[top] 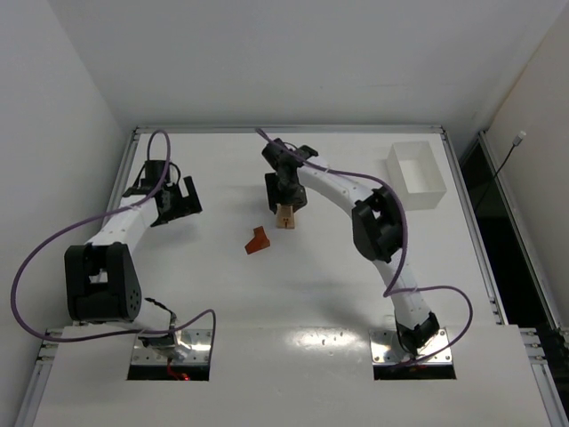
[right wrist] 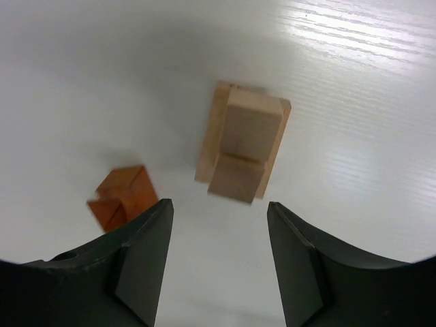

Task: Build the wood block tower

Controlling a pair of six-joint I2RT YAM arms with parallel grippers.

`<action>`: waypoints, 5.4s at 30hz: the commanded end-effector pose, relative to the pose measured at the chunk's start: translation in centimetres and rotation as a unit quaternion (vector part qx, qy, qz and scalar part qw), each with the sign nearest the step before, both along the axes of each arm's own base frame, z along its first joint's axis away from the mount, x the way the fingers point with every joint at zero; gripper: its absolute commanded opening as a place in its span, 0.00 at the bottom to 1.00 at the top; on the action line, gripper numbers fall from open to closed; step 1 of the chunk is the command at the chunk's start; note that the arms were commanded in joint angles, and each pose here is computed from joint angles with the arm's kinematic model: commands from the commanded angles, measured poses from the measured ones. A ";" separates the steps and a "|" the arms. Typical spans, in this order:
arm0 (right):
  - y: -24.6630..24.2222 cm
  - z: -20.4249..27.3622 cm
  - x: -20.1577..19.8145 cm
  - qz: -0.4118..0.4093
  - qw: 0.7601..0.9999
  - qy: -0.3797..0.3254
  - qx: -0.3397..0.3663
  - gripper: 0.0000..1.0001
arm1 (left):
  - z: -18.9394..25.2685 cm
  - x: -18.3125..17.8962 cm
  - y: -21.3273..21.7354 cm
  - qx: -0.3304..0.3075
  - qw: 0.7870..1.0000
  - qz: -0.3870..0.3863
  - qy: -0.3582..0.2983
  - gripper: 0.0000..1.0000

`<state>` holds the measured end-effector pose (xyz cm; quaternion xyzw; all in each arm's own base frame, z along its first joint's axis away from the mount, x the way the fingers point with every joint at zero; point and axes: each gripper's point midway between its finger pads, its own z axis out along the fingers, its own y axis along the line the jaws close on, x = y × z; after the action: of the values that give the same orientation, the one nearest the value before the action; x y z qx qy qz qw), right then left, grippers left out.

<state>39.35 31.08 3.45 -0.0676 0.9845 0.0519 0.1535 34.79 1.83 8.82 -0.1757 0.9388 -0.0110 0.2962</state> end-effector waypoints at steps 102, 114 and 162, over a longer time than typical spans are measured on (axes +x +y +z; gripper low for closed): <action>7.6 -1.2 -9.5 0.818 0.555 -0.138 0.056 0.34 | -1.8 1.0 2.5 -0.146 0.980 -0.129 0.031 1.00; 7.4 -2.8 -8.8 0.813 0.566 -0.131 0.040 0.24 | -2.0 0.9 2.4 -0.149 0.979 -0.134 0.033 1.00; 2.6 26.1 -2.5 0.308 0.742 -0.030 0.595 0.00 | 21.9 -3.5 -16.0 0.214 0.771 -0.467 -0.377 0.70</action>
<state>36.68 36.13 24.13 -0.2524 0.7037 0.6513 0.1304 27.70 -15.89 27.58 0.4271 0.7124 -0.0984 0.5481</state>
